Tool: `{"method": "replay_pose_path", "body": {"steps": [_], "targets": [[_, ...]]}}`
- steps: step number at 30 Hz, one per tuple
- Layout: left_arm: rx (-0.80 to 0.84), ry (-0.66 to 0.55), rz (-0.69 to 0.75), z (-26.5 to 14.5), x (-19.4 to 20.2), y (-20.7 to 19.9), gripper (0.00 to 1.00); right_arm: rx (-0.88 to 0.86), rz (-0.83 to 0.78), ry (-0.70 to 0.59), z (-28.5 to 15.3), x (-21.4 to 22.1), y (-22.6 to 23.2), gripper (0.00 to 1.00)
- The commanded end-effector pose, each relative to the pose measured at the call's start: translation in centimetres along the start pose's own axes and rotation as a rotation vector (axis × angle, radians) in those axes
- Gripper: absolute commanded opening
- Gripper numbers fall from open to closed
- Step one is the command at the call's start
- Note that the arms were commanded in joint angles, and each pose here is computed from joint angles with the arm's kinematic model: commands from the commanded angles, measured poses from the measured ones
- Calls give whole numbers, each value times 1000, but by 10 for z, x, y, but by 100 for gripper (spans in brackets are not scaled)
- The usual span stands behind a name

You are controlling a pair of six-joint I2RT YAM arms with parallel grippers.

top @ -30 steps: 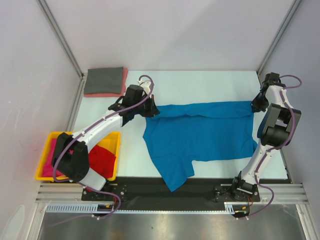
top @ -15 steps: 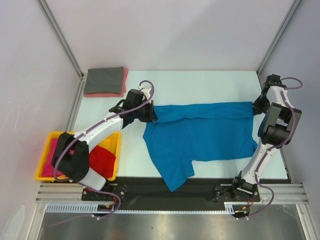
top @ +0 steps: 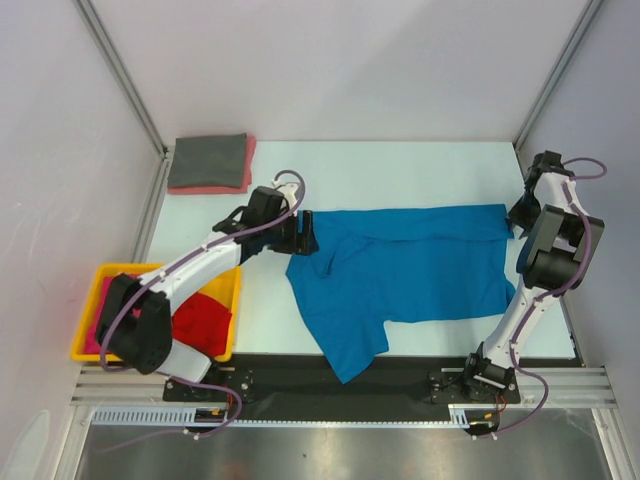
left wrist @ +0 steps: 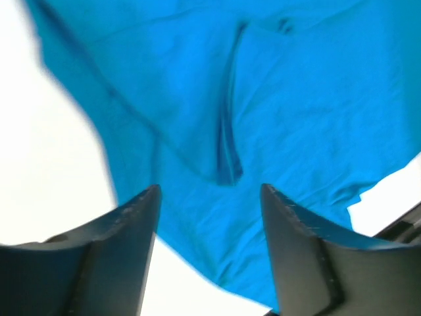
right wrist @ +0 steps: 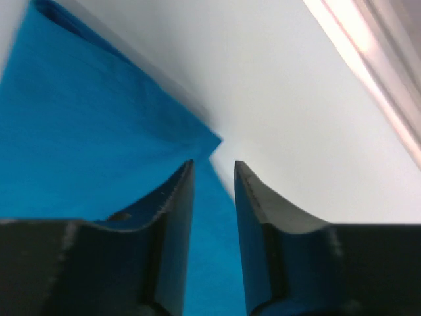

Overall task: Fold and stack the t-shirts
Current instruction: Fold the tshirt

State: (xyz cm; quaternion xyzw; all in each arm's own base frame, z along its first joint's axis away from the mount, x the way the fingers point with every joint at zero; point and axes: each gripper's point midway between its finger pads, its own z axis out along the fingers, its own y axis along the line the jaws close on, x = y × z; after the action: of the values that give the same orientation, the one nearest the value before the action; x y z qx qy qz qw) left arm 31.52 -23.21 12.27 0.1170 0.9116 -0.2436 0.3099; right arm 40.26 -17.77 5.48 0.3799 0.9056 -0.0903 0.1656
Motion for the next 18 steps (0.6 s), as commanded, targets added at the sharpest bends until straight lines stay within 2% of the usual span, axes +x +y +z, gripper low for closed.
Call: {"method": "replay_pose_path", "body": {"steps": [1, 2, 4, 6, 7, 10, 11, 12, 15, 18], "targets": [[-59, -138, 19, -37, -27, 3, 80, 84, 26, -80, -20, -20, -25, 41], [-66, -158, 17, -41, -33, 5, 83, 32, 35, -123, -21, -31, -16, 46], [-89, -172, -14, -40, -47, 19, 83, -17, 24, -162, -21, -37, -4, 48], [-43, -182, -47, -33, -59, 23, 85, -105, 17, -197, -17, -42, 14, 49], [-60, -163, -89, -22, -61, 41, 85, -120, 18, -209, -15, -43, 18, 50], [-33, -127, -154, -5, -81, 55, 82, -182, -10, -251, -8, -55, 28, 53], [-54, -50, -188, 18, -68, 66, 82, -206, -23, -247, -6, -57, 33, 53], [-52, -67, -179, 21, -83, 66, 82, -221, -31, -231, 1, -56, 35, 54], [-83, -40, -194, 44, -89, 78, 84, -299, -74, -222, 0, -62, 50, 54], [-118, -18, -230, 57, -93, 89, 84, -333, -103, -271, -3, -71, 57, 54]]}}
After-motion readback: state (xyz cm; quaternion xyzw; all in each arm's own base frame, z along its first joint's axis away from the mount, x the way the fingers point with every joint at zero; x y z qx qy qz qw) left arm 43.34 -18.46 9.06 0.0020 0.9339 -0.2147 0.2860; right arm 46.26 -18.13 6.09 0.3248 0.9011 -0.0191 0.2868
